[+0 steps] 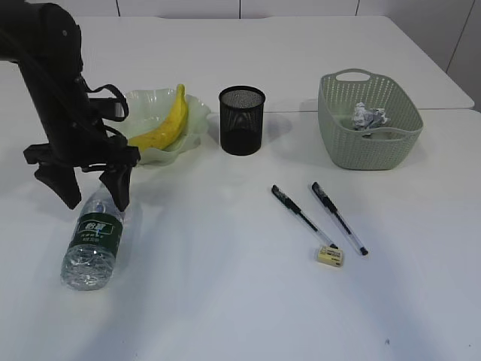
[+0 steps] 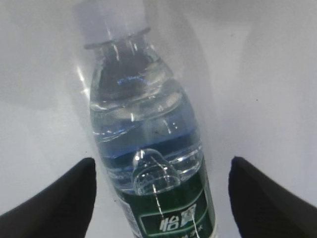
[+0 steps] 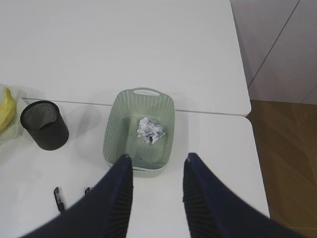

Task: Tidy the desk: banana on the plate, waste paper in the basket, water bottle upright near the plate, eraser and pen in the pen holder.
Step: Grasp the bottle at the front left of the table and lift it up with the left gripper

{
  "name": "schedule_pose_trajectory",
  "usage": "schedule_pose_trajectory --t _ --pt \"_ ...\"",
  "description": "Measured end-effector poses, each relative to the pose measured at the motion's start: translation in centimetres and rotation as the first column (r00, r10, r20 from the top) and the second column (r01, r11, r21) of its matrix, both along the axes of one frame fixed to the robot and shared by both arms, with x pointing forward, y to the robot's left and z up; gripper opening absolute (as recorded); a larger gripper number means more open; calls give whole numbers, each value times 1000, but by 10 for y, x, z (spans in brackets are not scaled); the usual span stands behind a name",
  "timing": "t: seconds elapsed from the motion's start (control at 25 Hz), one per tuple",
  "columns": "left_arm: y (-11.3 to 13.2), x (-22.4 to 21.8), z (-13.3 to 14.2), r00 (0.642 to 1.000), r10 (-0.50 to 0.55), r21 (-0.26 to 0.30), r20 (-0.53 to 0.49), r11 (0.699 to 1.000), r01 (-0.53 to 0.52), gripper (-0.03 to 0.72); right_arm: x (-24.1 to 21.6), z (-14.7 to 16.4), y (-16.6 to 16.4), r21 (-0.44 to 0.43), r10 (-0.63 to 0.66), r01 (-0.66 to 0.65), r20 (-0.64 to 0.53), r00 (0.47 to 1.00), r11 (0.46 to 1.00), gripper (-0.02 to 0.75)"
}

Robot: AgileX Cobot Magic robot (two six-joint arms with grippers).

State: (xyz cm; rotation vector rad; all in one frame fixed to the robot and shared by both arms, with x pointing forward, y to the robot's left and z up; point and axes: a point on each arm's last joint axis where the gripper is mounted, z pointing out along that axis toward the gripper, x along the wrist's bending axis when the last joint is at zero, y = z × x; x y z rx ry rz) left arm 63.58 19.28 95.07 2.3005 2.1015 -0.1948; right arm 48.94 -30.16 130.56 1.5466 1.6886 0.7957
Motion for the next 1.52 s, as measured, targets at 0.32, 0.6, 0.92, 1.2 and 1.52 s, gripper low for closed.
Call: schedule_pose_trajectory --t 0.32,0.6,0.92,1.2,1.52 --pt "0 2 -17 999 0 10 -41 1000 0 593 0 0 0 0 0 0 0 1000 1000 261" --pt "-1 2 -20 999 0 12 -48 1000 0 593 0 0 0 0 0 0 0 1000 1000 261" --pt "-1 5 -21 1000 5 5 -18 1000 -5 593 0 0 0 0 0 0 0 1000 1000 261" --pt "-3 8 -26 1000 16 -10 -1 1000 -16 593 0 0 0 0 0 0 0 1000 1000 261" --pt "-7 21 -19 998 27 -39 57 999 -24 593 0 0 0 0 0 0 0 1000 1000 261"
